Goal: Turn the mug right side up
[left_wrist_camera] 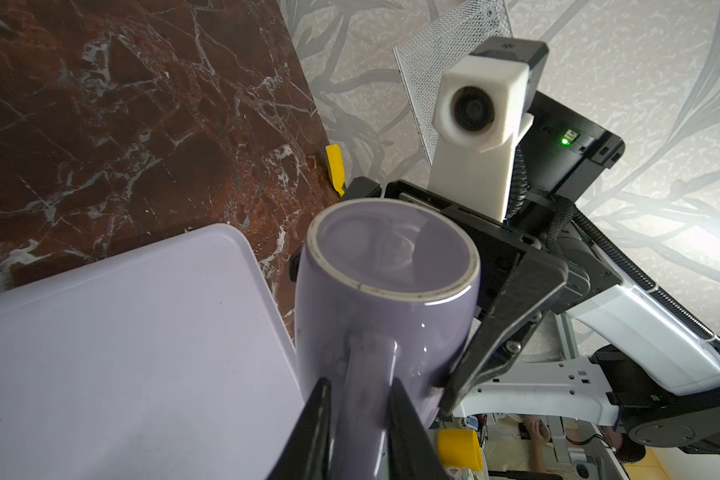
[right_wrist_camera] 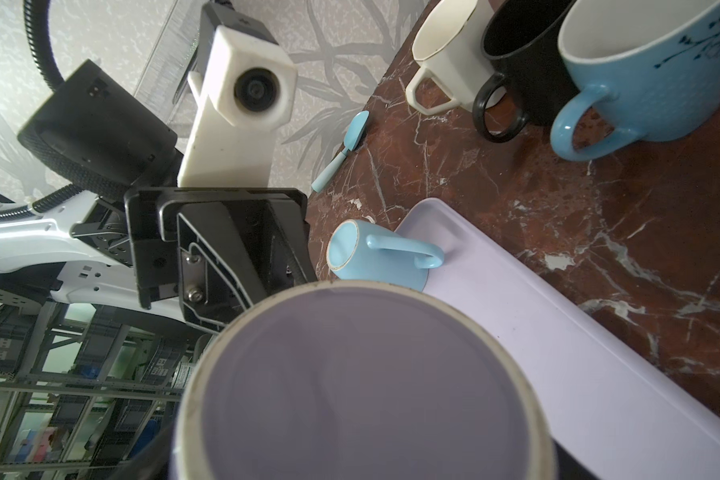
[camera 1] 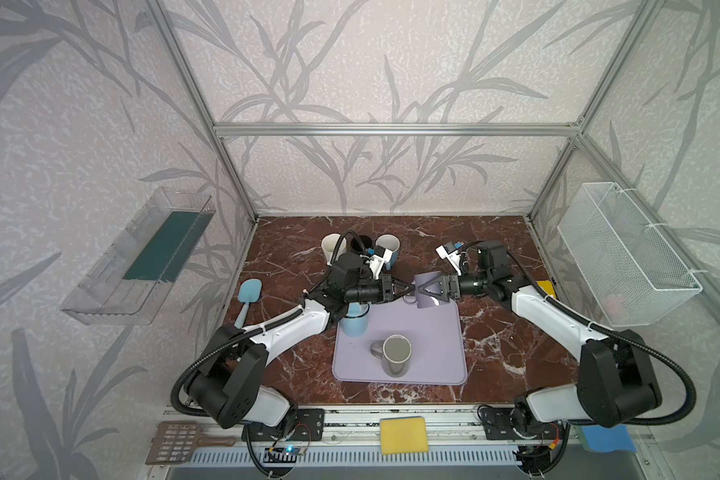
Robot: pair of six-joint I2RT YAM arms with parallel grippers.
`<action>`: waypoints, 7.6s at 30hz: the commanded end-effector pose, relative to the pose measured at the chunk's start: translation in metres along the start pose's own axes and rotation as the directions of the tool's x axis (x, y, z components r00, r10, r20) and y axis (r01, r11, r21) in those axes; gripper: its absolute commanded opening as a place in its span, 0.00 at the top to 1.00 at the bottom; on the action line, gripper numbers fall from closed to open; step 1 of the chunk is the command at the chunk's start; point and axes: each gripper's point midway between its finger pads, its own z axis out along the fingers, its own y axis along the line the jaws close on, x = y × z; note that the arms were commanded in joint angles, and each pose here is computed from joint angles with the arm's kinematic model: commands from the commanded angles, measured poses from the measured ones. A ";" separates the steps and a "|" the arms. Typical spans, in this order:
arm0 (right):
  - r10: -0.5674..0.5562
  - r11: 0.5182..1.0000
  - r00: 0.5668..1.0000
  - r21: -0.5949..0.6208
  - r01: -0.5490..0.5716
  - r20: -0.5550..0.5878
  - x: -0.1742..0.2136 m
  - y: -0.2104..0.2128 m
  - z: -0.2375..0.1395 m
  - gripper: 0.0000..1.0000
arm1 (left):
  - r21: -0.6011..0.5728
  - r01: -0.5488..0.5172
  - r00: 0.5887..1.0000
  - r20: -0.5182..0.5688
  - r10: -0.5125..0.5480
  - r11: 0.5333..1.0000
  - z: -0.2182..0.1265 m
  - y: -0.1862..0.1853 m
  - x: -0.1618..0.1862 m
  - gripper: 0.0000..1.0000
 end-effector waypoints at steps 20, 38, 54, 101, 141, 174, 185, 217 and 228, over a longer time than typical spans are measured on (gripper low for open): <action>-0.170 0.977 0.984 -0.140 0.161 -0.059 -0.013 0.042 0.001 0.63 | -0.153 -0.026 0.983 -0.183 -0.002 0.988 -0.001 0.035 0.029 0.90; -0.195 0.976 0.975 -0.120 0.182 -0.105 -0.012 0.045 0.016 0.59 | -0.170 -0.053 0.977 -0.214 0.015 0.984 -0.001 0.039 0.040 1.00; -0.117 0.993 0.990 -0.034 0.114 -0.083 -0.027 0.036 0.017 0.31 | -0.176 -0.033 0.993 -0.116 0.013 0.984 -0.005 0.036 0.029 1.00; -0.138 0.980 0.989 -0.154 0.128 -0.056 -0.028 0.033 0.023 0.63 | -0.088 0.067 0.997 -0.037 -0.070 0.994 -0.007 0.029 0.020 0.76; -0.113 0.983 0.988 -0.154 0.096 -0.103 -0.016 0.023 0.029 0.65 | -0.087 0.019 1.000 0.023 -0.017 0.996 -0.028 0.017 0.002 0.74; 0.099 0.994 0.995 0.047 -0.098 -0.033 -0.025 -0.020 0.040 0.28 | -0.139 0.071 0.957 0.290 -0.028 0.988 -0.050 0.034 -0.017 1.00; 0.145 0.989 0.988 0.004 -0.145 -0.052 -0.023 -0.027 0.049 0.24 | -0.087 0.066 0.957 0.287 -0.038 0.994 -0.043 0.027 -0.018 1.00; 0.186 0.982 0.983 -0.023 -0.186 -0.006 -0.032 -0.032 0.035 0.01 | -0.089 0.024 0.970 0.245 -0.002 0.996 -0.041 0.021 -0.013 1.00; 0.262 0.954 0.959 0.120 -0.274 0.107 -0.035 -0.063 0.010 0.00 | -0.105 0.027 0.947 0.320 0.008 0.994 -0.053 0.015 -0.024 1.00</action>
